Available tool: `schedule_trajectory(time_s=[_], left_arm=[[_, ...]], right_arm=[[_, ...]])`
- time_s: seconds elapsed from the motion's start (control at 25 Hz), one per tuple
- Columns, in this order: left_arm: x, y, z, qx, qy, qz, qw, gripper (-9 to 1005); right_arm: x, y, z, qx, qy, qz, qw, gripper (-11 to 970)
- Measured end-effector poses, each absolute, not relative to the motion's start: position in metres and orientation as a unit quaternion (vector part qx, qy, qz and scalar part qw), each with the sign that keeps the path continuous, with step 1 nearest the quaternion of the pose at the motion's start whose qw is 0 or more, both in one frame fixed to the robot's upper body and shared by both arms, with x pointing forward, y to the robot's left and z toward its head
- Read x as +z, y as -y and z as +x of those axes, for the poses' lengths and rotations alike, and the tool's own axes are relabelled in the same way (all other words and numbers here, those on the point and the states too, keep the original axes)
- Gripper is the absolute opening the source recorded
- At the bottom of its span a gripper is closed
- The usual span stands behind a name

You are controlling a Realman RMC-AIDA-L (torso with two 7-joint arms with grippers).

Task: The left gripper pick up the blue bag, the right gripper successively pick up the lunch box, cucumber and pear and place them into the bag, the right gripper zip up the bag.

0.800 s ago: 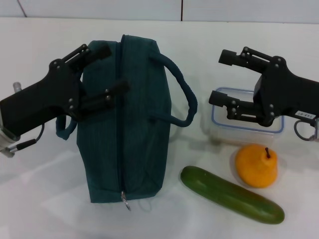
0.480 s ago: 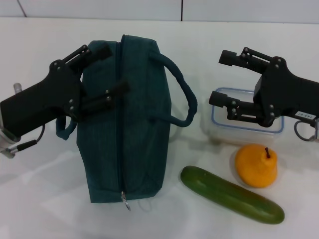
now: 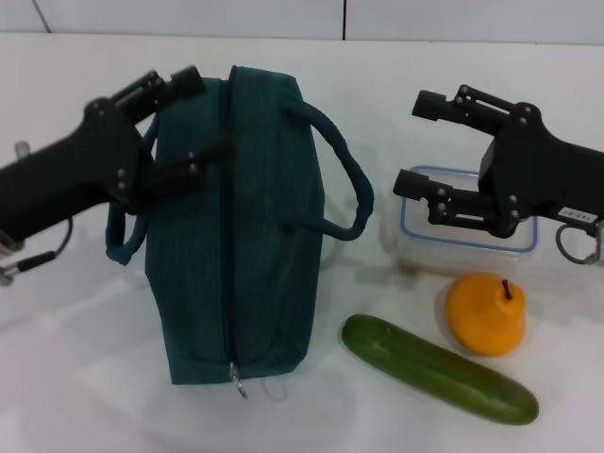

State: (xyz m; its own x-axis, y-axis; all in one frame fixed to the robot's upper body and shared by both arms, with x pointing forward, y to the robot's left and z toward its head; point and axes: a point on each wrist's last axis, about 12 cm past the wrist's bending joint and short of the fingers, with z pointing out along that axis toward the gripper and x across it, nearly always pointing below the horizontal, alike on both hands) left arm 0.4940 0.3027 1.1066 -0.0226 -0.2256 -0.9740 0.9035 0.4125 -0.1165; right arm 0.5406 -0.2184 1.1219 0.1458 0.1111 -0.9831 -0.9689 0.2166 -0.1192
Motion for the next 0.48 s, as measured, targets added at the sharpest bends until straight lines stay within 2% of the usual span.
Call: schedule_trajectory(time_s=[0.28,0.48], left_arm=[[1.147,-0.326,0.505,-0.46,-0.623,0.3,0.558,879],[1.148,-0.339,0.497,-0.425,-0.684,0.274,0.526,880]], right_arm=[[1.124,0.217,0.541,0.442,-0.48,-0.446,0.613,785],[1.127,0.217,0.542,0.441,-0.475,-0.449,0.615,784]])
